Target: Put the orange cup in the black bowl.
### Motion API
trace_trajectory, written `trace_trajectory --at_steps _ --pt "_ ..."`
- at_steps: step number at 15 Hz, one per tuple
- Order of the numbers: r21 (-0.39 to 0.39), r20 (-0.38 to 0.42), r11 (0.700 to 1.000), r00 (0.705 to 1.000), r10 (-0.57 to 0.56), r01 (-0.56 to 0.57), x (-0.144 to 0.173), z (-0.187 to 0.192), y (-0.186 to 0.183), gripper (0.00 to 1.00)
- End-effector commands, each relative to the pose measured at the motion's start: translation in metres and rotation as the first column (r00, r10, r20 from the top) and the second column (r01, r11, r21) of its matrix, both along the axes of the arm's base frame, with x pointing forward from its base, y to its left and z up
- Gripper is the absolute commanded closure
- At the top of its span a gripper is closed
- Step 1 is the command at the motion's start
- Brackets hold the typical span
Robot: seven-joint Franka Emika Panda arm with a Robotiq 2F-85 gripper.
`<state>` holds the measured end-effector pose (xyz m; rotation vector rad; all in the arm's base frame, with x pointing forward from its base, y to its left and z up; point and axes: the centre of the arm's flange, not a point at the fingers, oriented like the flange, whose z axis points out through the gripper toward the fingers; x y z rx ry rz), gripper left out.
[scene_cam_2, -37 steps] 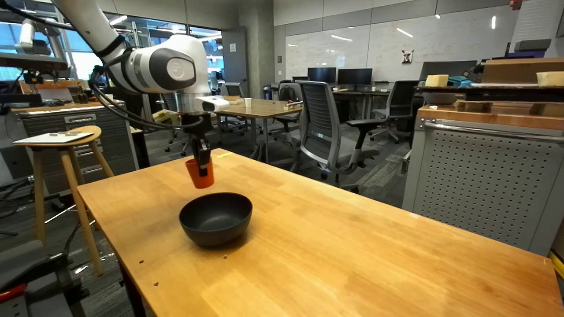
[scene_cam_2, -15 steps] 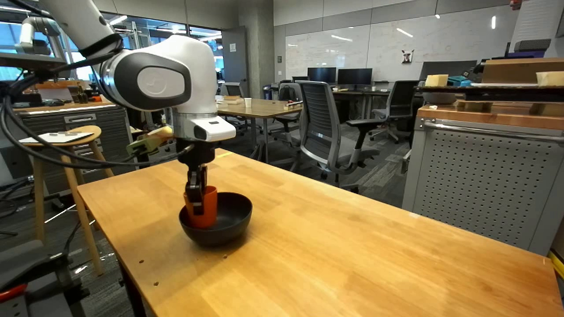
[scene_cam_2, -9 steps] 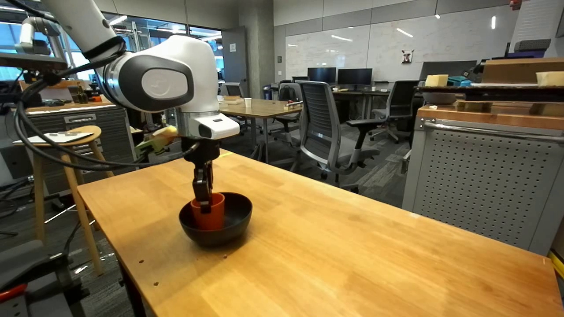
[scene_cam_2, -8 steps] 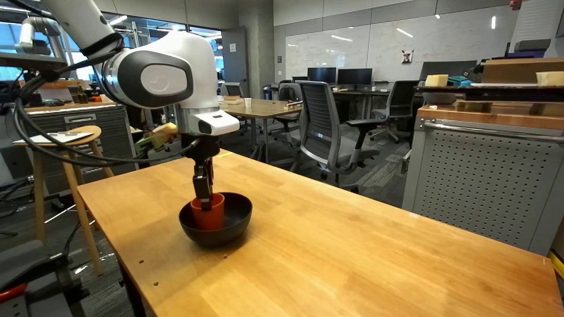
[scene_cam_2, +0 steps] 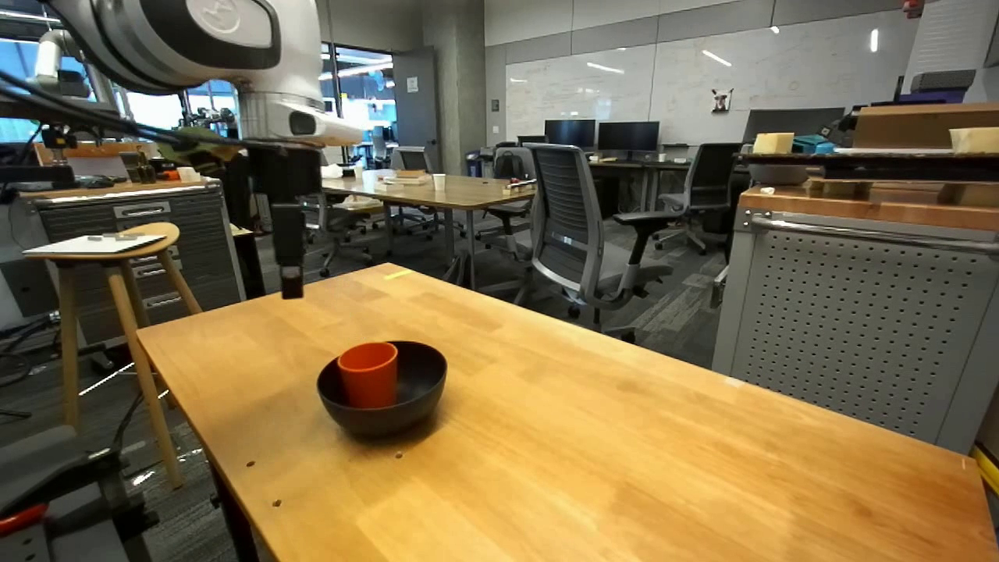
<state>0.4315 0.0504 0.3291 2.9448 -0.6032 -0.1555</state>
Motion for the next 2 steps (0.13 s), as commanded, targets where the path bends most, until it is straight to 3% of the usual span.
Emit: trace_trajectory --at_steps 1,2 --pt "-0.006 -0.023 1.0 0.999 0.029 -0.029 -0.0062 0.0072 0.0129 0.0" --pt "-0.01 -0.031 0.999 0.998 0.048 -0.048 -0.0102 0.0118 0.0213 0.0"
